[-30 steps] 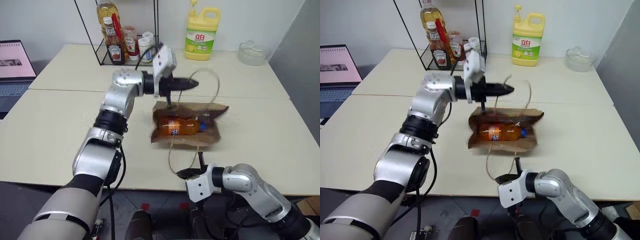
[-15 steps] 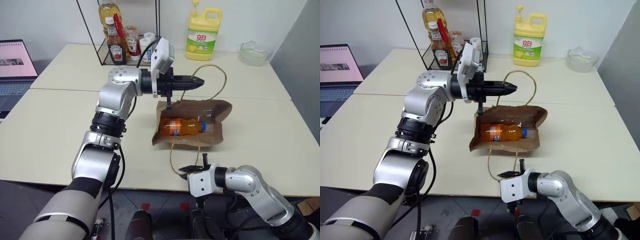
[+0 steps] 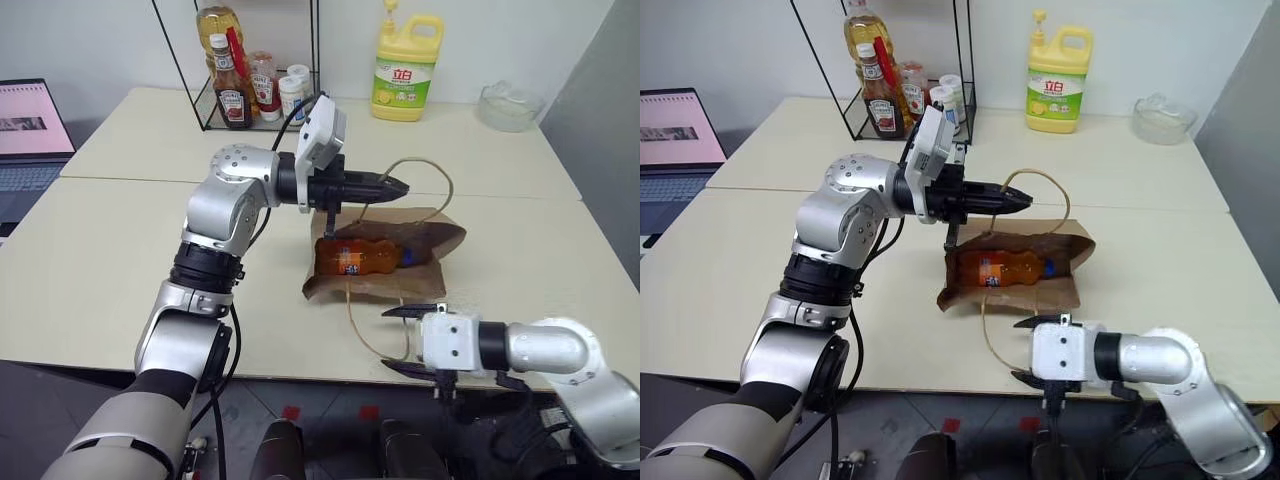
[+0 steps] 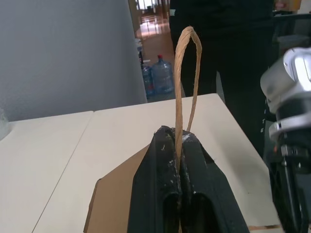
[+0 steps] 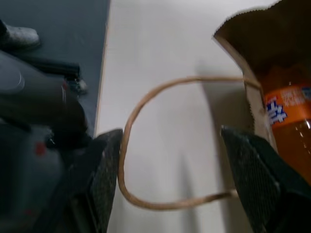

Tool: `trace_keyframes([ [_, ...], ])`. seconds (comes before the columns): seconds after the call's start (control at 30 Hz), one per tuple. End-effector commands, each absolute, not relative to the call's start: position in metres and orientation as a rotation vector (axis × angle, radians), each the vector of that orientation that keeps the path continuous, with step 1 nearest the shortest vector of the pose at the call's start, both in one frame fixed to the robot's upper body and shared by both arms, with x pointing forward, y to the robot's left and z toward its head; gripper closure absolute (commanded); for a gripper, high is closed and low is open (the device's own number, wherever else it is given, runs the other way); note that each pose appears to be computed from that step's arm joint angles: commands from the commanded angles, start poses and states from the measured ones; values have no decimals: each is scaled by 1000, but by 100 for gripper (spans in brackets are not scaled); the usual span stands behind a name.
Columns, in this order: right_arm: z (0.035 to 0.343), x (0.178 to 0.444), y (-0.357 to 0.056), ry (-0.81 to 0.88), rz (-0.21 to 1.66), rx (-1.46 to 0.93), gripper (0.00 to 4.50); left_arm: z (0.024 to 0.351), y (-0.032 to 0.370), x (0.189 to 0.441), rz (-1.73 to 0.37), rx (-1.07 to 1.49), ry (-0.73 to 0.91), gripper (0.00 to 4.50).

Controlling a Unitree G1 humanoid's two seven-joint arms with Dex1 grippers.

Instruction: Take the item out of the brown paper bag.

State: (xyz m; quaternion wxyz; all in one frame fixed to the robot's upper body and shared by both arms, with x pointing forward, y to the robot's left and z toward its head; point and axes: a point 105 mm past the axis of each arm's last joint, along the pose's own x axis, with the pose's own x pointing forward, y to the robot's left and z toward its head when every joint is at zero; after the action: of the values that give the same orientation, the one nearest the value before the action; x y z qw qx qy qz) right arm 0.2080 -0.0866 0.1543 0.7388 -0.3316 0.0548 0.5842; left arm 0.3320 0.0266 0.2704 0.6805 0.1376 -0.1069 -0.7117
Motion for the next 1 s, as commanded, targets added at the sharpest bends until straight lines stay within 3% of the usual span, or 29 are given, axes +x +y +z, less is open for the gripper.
trace_keyframes([
  [0.03,193,195,-85,80,1335,-630,115,280,24,325,-1620,330,-292,450],
  [0.23,224,211,-80,66,1313,-517,115,279,22,328,-1616,319,-292,450],
  [0.5,203,277,-70,61,1046,-718,115,283,25,334,-1593,288,-290,450],
  [0.67,184,296,-64,85,987,-799,115,287,26,337,-1576,271,-293,450],
  [0.83,181,309,-64,85,926,-885,3,288,26,339,-1569,272,-295,450],
  [1.0,177,320,-58,100,890,-966,3,289,24,340,-1571,272,-300,450],
])
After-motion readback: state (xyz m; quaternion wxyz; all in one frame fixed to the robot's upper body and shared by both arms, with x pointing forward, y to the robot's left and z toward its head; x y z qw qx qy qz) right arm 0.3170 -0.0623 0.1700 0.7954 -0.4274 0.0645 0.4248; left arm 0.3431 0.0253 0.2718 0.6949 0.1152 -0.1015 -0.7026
